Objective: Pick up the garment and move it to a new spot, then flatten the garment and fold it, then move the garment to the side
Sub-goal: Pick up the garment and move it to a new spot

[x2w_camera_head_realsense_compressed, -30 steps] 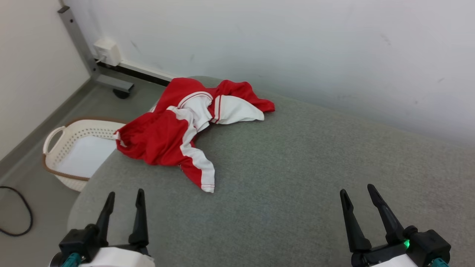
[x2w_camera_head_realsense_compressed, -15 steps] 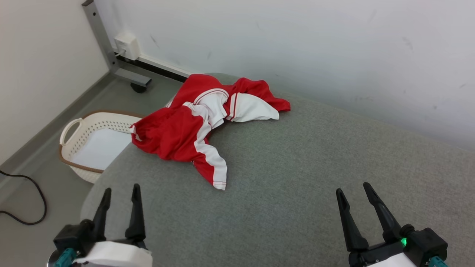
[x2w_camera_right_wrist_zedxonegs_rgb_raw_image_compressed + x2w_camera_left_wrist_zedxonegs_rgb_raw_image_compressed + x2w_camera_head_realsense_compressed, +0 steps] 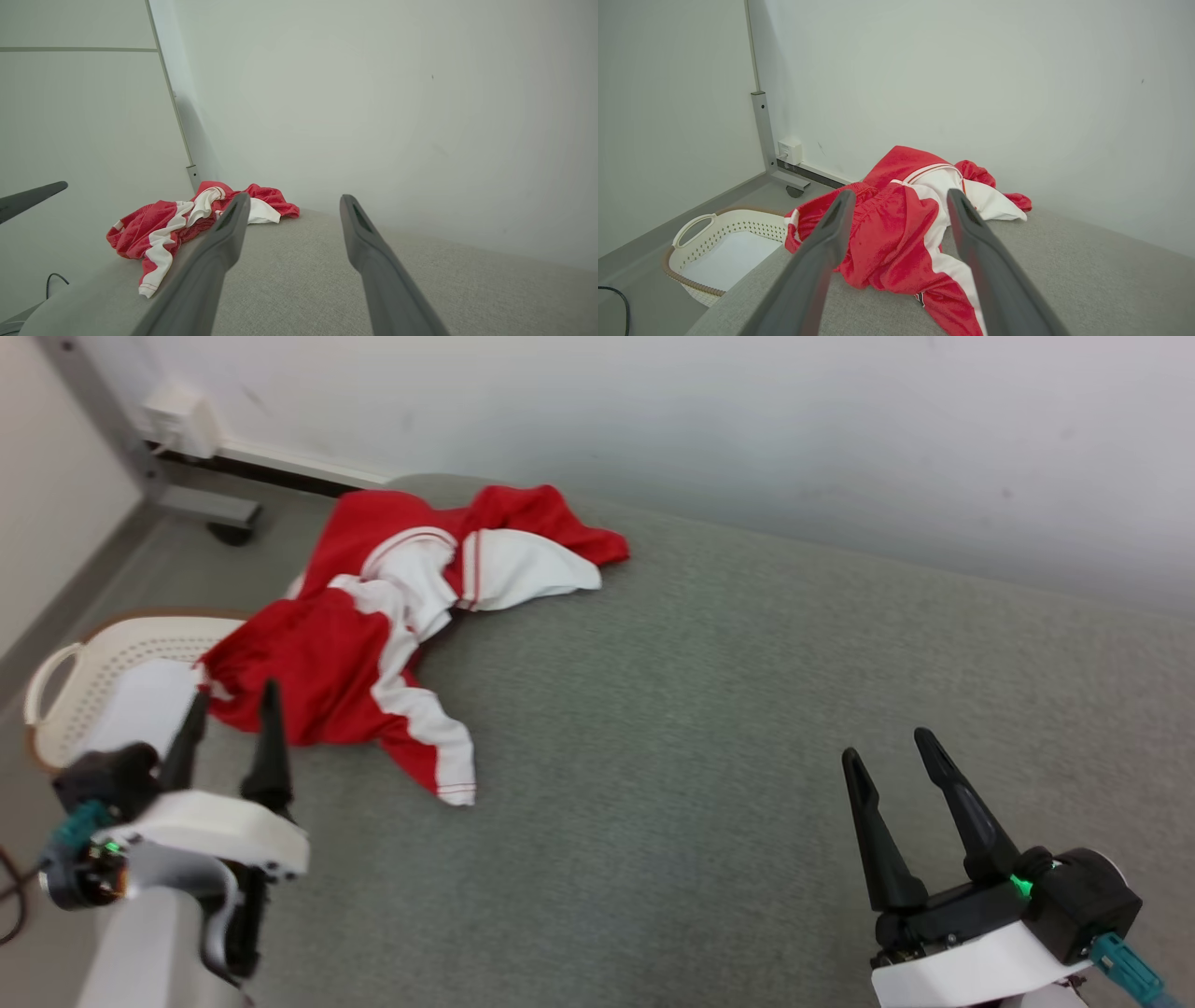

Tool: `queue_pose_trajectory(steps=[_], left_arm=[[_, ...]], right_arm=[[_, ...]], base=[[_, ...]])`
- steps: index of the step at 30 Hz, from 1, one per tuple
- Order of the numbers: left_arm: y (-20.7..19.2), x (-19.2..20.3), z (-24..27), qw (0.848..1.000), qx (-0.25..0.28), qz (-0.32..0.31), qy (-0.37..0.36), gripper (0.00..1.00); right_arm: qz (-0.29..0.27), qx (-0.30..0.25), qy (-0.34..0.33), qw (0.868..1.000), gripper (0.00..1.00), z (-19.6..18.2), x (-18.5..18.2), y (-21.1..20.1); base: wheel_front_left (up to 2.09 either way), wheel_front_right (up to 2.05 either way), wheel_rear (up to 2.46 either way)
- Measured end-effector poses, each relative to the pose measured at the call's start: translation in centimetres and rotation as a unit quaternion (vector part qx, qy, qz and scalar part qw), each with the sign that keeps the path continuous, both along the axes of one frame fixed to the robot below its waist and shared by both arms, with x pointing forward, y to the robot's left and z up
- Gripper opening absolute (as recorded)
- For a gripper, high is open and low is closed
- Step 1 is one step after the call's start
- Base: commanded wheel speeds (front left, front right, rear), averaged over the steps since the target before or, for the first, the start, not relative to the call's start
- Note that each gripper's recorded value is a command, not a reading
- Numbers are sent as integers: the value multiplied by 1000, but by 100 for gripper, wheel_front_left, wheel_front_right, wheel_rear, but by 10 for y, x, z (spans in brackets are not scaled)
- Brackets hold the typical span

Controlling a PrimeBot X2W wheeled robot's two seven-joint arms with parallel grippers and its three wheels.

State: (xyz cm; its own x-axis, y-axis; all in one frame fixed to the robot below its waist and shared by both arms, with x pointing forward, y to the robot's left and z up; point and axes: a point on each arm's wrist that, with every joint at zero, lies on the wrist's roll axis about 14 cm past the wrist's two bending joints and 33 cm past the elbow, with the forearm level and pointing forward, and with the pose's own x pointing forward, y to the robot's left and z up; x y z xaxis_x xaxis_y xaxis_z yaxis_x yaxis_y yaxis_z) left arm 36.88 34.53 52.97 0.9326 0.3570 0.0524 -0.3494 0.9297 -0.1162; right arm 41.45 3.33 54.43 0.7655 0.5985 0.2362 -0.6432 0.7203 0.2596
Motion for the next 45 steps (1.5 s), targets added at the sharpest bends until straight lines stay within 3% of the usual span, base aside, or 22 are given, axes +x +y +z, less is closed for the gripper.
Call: queue_pose_trajectory(steps=[13,16,22,29,30,31,32,39,45], left_arm=[[18,81,-67,990,-37,-11,135,100],[13,89,-102,980,-44,-14,194,100],[-4,80,-175,945,-84,-14,316,100],[-6,85,-182,938,-95,-17,332,98],[-7,85,-180,940,-95,-19,328,49],[-7,84,-178,941,-93,-19,325,18],[-7,82,-176,942,-92,-20,321,0],[-4,73,-151,956,-81,-24,280,0],[5,73,-98,976,-39,-33,211,0]], right_arm=[[-112,2,10,994,100,-9,27,-79],[-141,-2,21,990,100,-17,30,-99],[-186,-10,37,982,100,-29,30,-131],[-200,-14,41,979,100,-31,28,-141],[-199,-13,39,979,100,-30,28,-140],[-197,-12,37,980,100,-28,27,-138],[-195,-12,35,980,100,-26,27,-137],[-181,-7,24,983,100,-15,16,-126],[-170,0,15,985,100,-2,-4,-118]], base=[[0,0,0],[0,0,0],[0,0,0],[0,0,0],[0,0,0],[0,0,0],[0,0,0],[0,0,0],[0,0,0]])
